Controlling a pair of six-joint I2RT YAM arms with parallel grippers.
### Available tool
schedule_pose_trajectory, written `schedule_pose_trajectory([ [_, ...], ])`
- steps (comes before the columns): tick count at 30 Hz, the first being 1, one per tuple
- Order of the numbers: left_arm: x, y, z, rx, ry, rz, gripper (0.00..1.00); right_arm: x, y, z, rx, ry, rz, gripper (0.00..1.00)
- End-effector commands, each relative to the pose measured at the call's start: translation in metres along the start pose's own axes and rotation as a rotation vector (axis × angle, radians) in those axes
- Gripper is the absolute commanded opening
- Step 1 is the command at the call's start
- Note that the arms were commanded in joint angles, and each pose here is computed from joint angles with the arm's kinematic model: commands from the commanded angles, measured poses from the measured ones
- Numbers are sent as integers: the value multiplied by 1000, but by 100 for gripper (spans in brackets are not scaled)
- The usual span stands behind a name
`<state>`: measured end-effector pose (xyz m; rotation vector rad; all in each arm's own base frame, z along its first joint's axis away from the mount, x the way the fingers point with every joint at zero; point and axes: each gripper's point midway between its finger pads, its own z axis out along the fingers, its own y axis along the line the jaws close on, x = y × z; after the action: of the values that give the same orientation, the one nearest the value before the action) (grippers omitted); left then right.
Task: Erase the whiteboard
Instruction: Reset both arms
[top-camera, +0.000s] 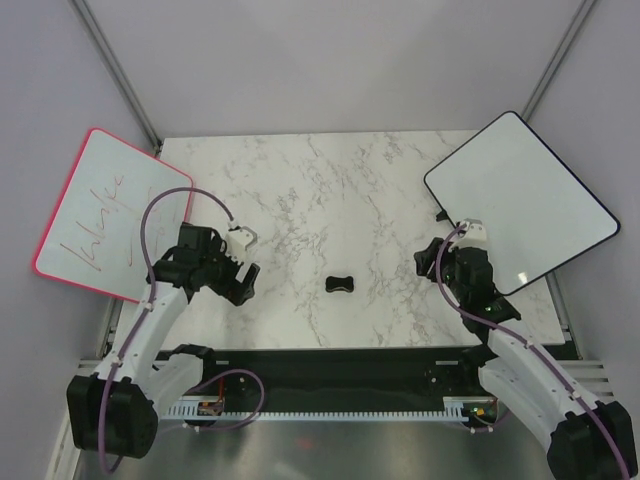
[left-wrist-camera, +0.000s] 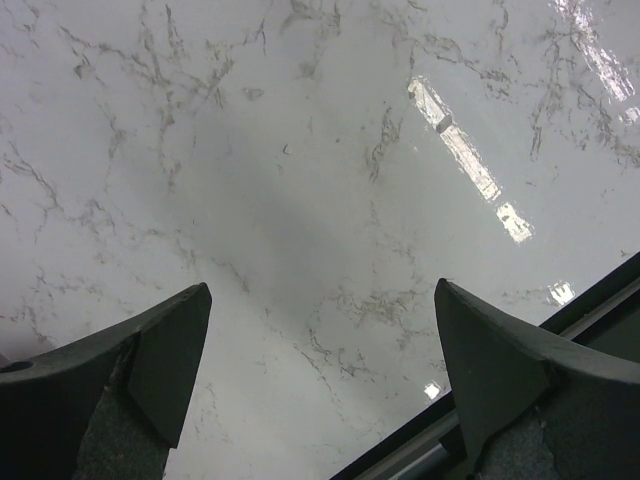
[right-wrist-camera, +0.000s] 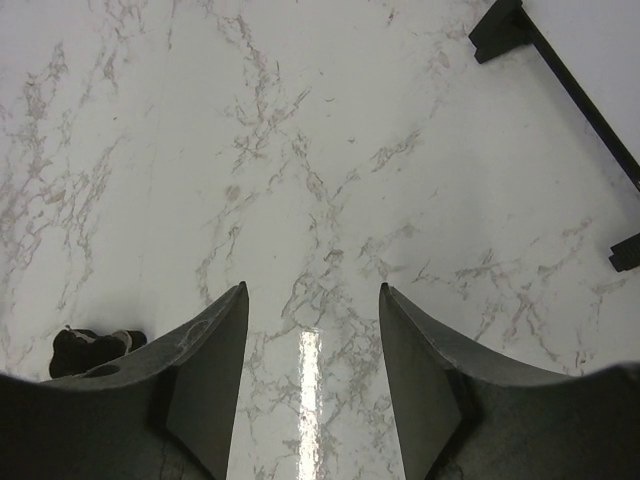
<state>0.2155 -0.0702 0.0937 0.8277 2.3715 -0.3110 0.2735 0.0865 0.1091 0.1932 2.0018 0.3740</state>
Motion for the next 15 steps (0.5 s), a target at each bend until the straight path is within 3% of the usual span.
schedule_pose_trajectory([
  [1,-5,10,-7,-54,-32,59,99,-23,16,-4,-73,-92,25,61],
  [15,-4,10,1,-52,-51,74,99,-30,13,-13,-70,-151,25,61],
])
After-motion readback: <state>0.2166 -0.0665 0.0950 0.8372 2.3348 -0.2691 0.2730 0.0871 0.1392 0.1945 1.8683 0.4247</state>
